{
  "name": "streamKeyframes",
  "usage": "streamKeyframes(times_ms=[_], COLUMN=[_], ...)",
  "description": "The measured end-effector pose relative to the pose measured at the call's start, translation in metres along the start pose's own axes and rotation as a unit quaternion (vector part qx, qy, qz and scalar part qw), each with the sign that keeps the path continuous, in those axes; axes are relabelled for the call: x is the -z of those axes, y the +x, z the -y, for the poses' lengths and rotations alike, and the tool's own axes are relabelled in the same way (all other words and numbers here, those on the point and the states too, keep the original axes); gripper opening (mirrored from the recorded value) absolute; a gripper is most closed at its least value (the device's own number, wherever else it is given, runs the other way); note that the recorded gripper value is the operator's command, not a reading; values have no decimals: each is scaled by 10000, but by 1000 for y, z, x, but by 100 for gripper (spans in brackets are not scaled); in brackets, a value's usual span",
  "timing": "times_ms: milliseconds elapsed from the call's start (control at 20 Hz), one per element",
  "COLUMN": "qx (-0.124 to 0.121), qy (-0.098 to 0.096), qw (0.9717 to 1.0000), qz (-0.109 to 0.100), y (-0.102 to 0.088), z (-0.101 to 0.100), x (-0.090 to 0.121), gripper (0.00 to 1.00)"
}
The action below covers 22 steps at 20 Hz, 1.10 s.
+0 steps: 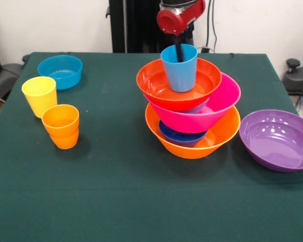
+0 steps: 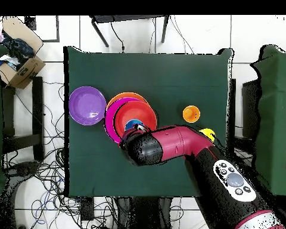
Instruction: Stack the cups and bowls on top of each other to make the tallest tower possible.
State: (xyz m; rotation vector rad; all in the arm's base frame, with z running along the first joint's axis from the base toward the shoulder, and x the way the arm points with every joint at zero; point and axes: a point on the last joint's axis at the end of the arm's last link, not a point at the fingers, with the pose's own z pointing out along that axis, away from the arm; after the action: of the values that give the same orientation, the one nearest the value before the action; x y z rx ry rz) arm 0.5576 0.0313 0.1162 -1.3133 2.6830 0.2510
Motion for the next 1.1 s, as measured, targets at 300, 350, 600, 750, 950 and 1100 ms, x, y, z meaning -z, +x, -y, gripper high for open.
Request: streamKeyframes(times_ms=[300, 350, 600, 750, 950, 1100], qx=[70, 77, 101, 107, 96, 89], qy=[89, 105, 240, 406, 589, 763], qw=[9999, 9999, 9996, 9991, 9982, 9970], qz=[-64, -68, -84, -98, -114, -127], y=[6, 6, 5, 6, 7, 7], z=[2, 3, 8, 14, 22, 27], x=[1, 2, 11, 23, 37, 51], gripper=[100, 100, 100, 100, 100, 100])
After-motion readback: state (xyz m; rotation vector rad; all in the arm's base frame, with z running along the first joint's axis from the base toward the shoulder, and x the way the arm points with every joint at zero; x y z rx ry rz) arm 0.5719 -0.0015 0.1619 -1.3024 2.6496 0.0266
